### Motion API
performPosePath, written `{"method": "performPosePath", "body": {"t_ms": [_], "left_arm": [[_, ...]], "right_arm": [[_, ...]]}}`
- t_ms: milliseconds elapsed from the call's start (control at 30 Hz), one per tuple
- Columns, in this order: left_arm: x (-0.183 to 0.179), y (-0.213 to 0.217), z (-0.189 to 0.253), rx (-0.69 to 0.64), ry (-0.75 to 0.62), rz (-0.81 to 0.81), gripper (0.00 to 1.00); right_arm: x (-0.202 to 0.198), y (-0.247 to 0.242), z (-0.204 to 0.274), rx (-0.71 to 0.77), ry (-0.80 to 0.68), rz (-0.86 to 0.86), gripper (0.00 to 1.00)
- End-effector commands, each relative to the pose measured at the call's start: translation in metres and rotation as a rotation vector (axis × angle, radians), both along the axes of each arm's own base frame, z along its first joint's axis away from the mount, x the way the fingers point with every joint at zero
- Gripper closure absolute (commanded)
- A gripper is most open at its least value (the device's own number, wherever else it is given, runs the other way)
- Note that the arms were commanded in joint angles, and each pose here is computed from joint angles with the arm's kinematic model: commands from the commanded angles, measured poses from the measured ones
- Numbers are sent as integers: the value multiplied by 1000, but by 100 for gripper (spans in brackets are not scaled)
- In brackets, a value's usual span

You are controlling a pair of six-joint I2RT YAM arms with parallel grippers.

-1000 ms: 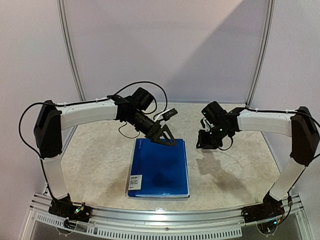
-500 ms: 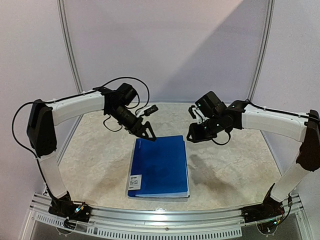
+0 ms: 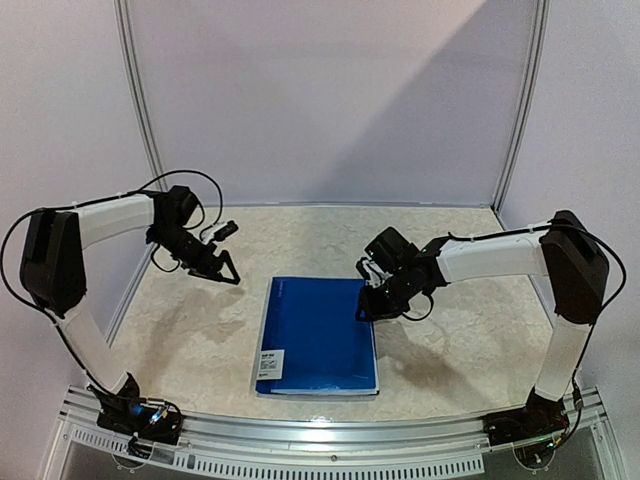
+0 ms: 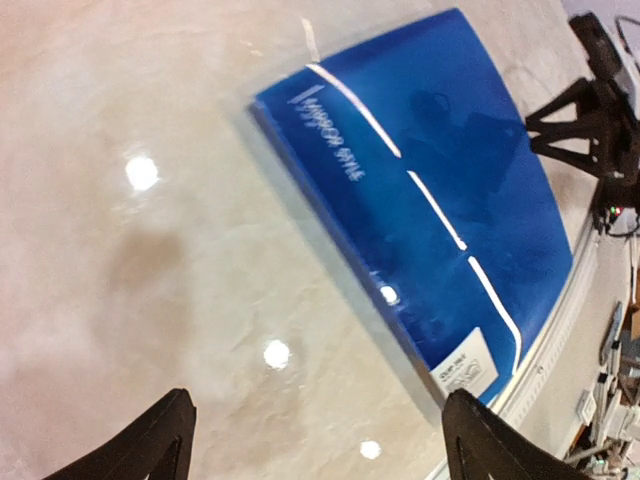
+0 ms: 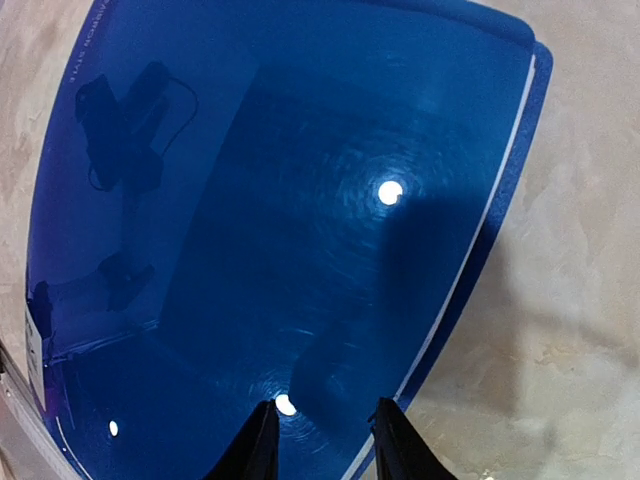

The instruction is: Put the files into the folder

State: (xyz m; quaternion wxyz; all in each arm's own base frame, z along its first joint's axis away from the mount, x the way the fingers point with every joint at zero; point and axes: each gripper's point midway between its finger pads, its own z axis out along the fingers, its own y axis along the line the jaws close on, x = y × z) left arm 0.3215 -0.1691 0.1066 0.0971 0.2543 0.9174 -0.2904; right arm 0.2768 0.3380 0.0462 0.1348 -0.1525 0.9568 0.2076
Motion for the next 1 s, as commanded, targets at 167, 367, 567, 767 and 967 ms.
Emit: {"method": "performPosePath", "body": {"t_ms": [167,367,567,767,967], "left_arm": [[35,102,10,71,-228,281,10],[66,196,20,289,-523,624,6],[53,217,45,305,-860,806,0],[39,209,55,213,-994,836,1],[40,208,48,230,-979,845,0]], "right_arm": [[53,-76,67,-61,-205,-222,23],[90,-229,97,-39,-316,-615,1],[76,-337,134,-177,-561,-866,1],[55,-375,148,-293,-703,-992,1],[52,-368,138,-225,-791,-955,1]]}}
